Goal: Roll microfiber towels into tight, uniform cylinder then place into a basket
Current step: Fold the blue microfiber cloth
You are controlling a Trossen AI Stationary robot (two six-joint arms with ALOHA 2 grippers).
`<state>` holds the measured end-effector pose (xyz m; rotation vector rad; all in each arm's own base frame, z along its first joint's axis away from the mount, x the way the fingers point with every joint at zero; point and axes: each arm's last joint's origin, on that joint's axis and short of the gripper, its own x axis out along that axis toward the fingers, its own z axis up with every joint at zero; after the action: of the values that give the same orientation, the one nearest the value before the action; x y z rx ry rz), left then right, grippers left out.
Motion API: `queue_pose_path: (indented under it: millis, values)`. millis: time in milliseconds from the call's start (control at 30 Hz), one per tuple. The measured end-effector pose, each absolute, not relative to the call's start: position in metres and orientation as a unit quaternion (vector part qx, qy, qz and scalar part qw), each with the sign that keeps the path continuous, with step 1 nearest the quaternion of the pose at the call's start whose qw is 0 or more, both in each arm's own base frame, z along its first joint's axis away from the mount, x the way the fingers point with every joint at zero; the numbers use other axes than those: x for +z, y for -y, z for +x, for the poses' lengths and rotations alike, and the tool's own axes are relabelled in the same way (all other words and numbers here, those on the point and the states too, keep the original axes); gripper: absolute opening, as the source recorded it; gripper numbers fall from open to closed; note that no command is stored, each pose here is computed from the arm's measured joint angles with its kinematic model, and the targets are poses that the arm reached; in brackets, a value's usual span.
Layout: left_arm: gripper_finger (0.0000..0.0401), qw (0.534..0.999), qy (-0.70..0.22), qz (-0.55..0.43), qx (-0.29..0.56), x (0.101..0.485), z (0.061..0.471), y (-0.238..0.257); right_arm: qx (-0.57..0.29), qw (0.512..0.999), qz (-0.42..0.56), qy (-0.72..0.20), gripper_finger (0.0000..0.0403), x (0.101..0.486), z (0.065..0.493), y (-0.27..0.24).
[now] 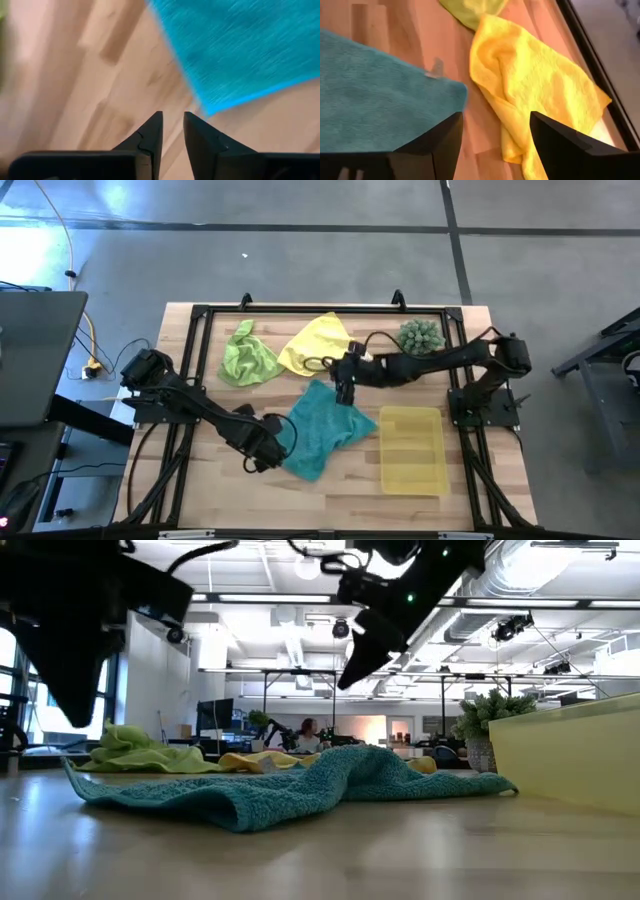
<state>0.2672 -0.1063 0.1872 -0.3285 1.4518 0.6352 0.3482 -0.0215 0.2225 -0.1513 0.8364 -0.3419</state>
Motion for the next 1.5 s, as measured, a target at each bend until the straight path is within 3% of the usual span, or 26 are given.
queue_pose_path:
  millis: [200,367,633,833,1000,1133,1267,1500]
  values:
    - [0.0008,0.690,-0.640,-0.154,0.302,0.206,0.240,0.096,-0.144,0.897,-0.020,-0.417,0.0224,0.221,0.344,0.056]
    - [0.0003,0.695,-0.595,-0.221,0.337,0.208,0.201,0.080,-0.124,0.896,0.019,-0.427,0.0224,0.219,0.338,0.076]
    - [0.0003,0.789,-0.399,-0.387,0.261,0.183,0.194,0.073,-0.041,0.918,0.050,-0.392,0.0224,0.217,0.344,0.075]
    - [0.0046,0.802,-0.369,-0.409,0.232,0.164,0.205,0.078,0.002,0.925,0.036,-0.379,0.0224,0.208,0.352,0.063]
    - [0.0112,0.786,-0.404,-0.416,0.215,0.149,0.214,0.084,0.010,0.926,0.036,-0.377,0.0224,0.202,0.357,0.056]
    - [0.0150,0.745,-0.436,-0.442,0.243,0.135,0.215,0.083,0.015,0.923,0.038,-0.383,0.0224,0.199,0.358,0.051]
    - [0.0164,0.718,-0.448,-0.466,0.258,0.127,0.216,0.084,0.019,0.922,0.038,-0.386,0.0224,0.197,0.359,0.048]
    - [0.0162,0.723,-0.430,-0.483,0.243,0.124,0.225,0.087,0.021,0.923,0.037,-0.383,0.0224,0.197,0.360,0.046]
